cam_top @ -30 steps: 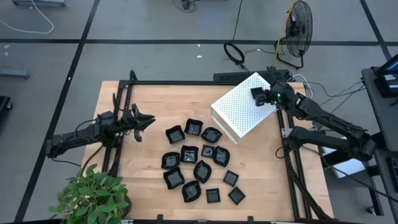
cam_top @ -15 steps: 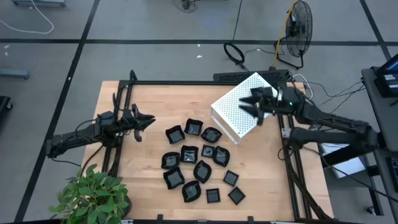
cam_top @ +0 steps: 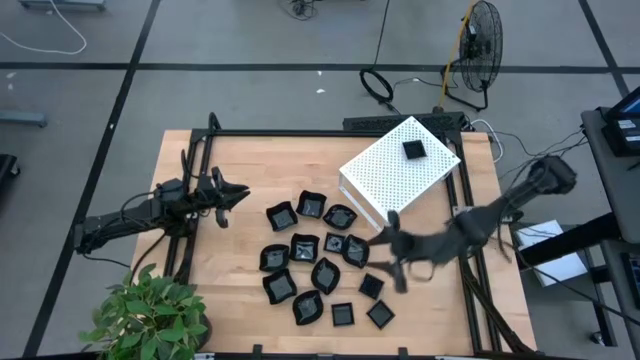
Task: Pick & Place Mini shaped plates
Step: Stack the black square plate on top of the black square plate on the shelf
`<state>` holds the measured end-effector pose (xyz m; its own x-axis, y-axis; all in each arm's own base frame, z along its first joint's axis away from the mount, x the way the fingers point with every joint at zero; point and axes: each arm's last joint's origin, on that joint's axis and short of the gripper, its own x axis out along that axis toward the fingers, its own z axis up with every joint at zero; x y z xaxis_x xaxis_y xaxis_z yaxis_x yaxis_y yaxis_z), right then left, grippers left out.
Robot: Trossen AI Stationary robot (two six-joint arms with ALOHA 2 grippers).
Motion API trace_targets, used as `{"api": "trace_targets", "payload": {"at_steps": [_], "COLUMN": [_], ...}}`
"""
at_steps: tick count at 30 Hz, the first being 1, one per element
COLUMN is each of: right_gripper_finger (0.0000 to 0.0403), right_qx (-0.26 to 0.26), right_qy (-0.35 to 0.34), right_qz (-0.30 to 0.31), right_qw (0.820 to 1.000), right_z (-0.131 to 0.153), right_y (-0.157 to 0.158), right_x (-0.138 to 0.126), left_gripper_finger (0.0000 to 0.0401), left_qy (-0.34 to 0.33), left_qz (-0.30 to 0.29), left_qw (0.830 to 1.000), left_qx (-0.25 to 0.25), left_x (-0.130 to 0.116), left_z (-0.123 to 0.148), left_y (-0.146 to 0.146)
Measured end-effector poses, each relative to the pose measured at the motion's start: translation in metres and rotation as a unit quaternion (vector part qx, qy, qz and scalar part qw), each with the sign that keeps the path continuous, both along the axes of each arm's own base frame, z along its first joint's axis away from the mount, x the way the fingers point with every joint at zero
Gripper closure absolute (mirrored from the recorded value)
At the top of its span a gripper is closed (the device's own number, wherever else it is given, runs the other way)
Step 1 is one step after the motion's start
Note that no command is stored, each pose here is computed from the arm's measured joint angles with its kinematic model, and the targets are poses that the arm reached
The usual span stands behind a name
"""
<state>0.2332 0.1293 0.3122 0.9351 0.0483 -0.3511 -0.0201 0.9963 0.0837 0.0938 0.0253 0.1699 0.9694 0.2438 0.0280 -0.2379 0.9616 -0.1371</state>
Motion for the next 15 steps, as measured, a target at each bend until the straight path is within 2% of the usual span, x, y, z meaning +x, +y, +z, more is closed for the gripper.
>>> {"api": "trace_targets", "payload": {"at_steps": [3, 6, 11, 15], "right_gripper_finger": [0.0203, 0.0209, 0.0221, 0.0228], "right_qx": [-0.007, -0.017, 0.005, 0.013], "right_qy": [0.083, 0.172, 0.309, 0.377], "right_qz": [-0.031, -0.051, -0.077, -0.110], "right_qw": [0.996, 0.984, 0.948, 0.920], "right_z": [-0.007, -0.022, -0.059, -0.083], "right_y": [0.025, 0.044, 0.057, 0.055], "right_x": [0.016, 0.029, 0.036, 0.036], "left_gripper_finger": [0.0325, 0.0325, 0.0325, 0.0325], "left_qy": [0.000, 0.000, 0.000, 0.000], "left_qz": [0.000, 0.000, 0.000, 0.000], "left_qw": [1.000, 1.000, 1.000, 1.000], "left_qx": [0.000, 0.000, 0.000, 0.000], "left_x": [0.000, 0.000, 0.000, 0.000], "left_z": [0.000, 0.000, 0.000, 0.000], "left_y": [0.000, 0.000, 0.000, 0.000]}}
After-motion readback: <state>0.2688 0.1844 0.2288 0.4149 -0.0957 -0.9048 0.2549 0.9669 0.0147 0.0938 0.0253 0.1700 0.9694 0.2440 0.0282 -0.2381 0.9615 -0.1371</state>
